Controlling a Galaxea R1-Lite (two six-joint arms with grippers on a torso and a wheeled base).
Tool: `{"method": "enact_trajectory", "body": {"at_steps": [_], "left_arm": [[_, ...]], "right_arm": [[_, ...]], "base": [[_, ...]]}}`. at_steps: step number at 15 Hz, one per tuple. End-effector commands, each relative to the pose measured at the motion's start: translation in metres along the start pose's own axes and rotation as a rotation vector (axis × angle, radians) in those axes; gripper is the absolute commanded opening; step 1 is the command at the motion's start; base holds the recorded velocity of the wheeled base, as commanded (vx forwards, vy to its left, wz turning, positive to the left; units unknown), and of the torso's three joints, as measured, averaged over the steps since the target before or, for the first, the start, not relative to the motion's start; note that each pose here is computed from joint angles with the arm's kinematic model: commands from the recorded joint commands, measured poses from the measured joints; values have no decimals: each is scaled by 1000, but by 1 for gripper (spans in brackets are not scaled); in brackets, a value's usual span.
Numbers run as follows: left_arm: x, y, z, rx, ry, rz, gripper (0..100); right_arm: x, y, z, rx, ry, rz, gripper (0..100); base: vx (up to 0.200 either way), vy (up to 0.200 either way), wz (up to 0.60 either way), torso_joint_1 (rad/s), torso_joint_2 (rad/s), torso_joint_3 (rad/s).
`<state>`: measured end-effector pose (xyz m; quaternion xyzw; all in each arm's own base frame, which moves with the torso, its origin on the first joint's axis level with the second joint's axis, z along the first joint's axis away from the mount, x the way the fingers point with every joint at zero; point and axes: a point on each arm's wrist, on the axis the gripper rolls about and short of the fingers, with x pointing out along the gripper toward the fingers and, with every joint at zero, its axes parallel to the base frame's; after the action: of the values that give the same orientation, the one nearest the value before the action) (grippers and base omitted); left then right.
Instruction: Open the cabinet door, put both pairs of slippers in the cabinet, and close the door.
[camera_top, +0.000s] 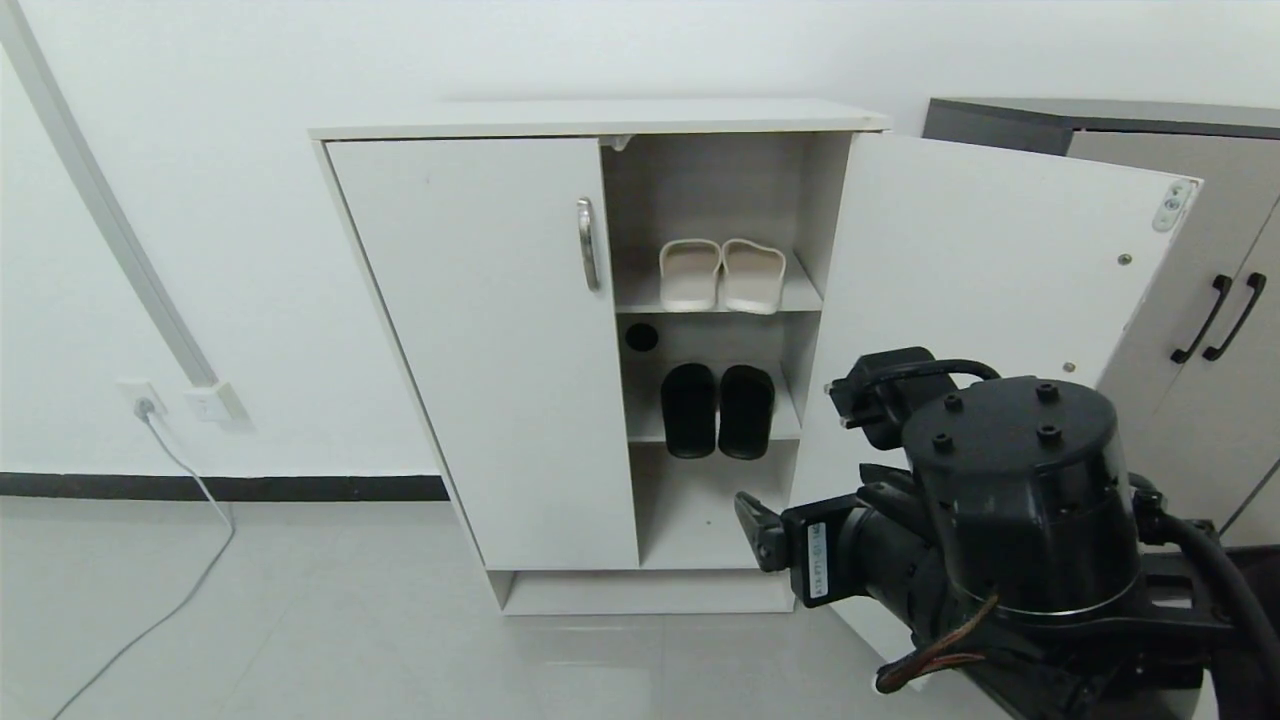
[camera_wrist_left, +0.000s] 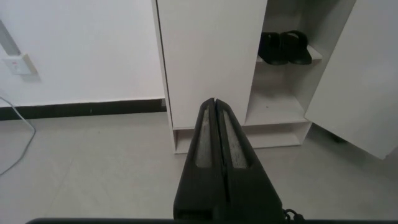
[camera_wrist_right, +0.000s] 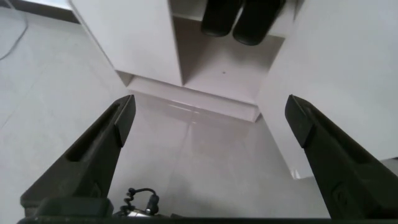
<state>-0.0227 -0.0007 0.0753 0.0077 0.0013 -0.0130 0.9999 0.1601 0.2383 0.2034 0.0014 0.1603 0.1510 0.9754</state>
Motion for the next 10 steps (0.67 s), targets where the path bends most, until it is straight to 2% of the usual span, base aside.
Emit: {"method": "enact_trajectory", "body": {"at_steps": [1,10], "left_arm": [[0,0,0,0,2,0,0],[0,0,0,0,2,0,0]], "right_arm": [[1,0,-1,-3,4,-2,100],[1,0,-1,-3,3,-5,100]], "base": [[0,0,0,0,0,0],[0,0,0,0,0,0]]}}
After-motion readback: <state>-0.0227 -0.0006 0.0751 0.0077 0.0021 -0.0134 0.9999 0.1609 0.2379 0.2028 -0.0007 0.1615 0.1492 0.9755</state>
